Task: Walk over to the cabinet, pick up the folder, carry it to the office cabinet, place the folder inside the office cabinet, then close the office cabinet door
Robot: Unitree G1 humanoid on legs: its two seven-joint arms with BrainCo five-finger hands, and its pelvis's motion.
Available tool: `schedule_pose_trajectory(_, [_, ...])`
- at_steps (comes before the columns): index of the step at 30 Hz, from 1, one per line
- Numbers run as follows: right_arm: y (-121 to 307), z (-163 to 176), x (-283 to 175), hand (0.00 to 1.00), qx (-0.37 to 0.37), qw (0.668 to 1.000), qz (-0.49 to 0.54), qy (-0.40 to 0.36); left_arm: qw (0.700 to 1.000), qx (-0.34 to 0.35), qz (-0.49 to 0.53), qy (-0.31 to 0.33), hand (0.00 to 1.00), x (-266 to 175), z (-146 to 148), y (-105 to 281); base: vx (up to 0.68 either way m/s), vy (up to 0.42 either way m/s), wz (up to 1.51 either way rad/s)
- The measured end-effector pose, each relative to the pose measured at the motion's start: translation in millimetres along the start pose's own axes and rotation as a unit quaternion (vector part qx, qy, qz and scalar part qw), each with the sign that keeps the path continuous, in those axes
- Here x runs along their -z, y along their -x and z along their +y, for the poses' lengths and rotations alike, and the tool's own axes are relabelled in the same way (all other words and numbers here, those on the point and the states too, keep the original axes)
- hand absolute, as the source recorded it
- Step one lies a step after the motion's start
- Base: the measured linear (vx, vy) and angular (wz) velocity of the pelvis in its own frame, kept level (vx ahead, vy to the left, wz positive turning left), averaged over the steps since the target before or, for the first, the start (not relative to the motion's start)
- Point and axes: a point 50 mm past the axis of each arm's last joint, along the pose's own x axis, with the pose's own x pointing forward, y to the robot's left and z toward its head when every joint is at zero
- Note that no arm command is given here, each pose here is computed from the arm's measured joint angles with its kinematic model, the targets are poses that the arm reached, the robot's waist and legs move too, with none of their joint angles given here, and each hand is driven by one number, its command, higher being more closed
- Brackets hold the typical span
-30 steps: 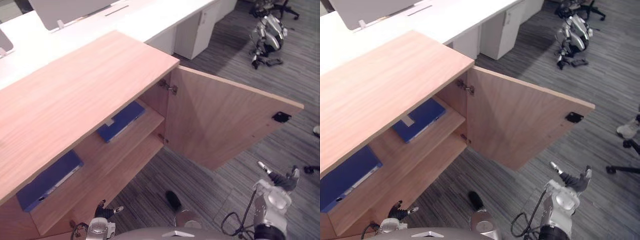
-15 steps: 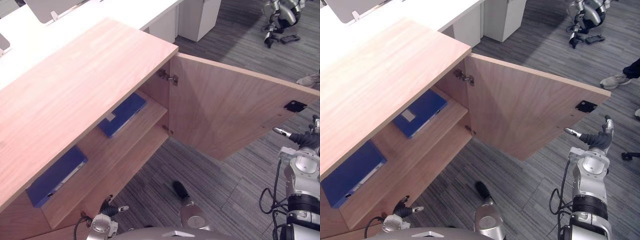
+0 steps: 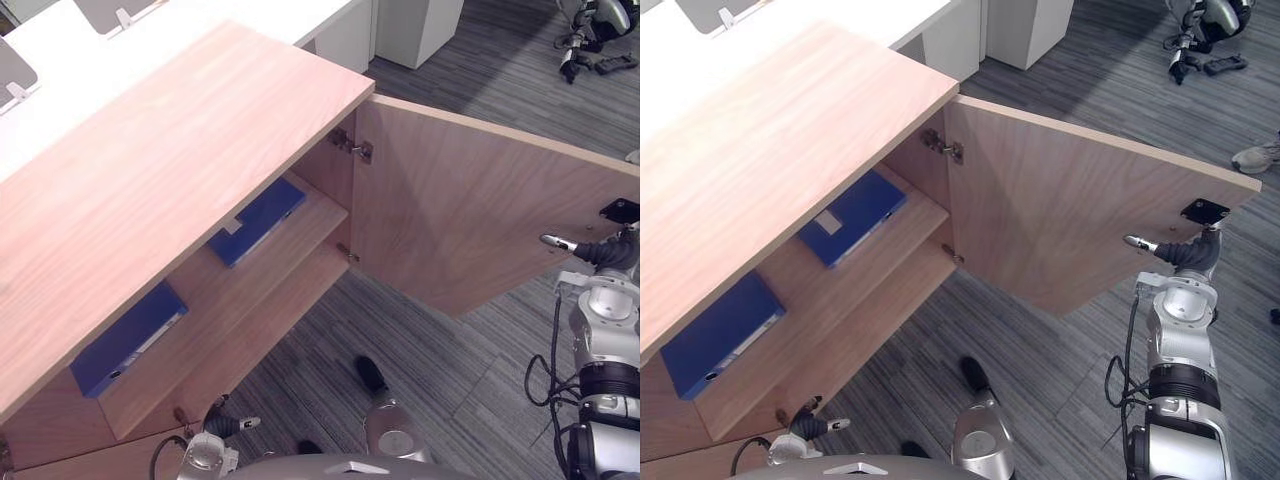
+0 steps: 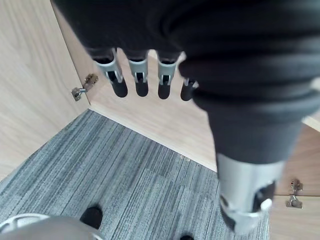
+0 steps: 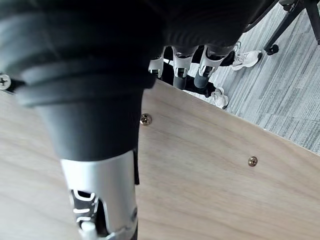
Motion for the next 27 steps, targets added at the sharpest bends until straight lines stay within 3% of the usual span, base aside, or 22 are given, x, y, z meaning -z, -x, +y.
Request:
schedule_pose_trajectory(11, [28,9,-10,0.0,0.004,0.997,-0.046,-0.066,1.0,-0.002,0.003,-0.01,0.0,2,1,1,-0.04,-0.073,0.02])
schedule_pose_trajectory(21, [136,50,25,0.0,-0.068,0.984,0.016,-0.166,0.999,-0.019,0.022,-0.015,0.0,7,7,0,-0.03,-0.077,-0.11])
schedule_pose_trajectory(27, [188,62,28,0.0,-0.142,0.971,0.052,-0.183,0.999,-0.02,0.018,-0.023,0.0,2,6,-2,-0.08,-0.071,-0.04])
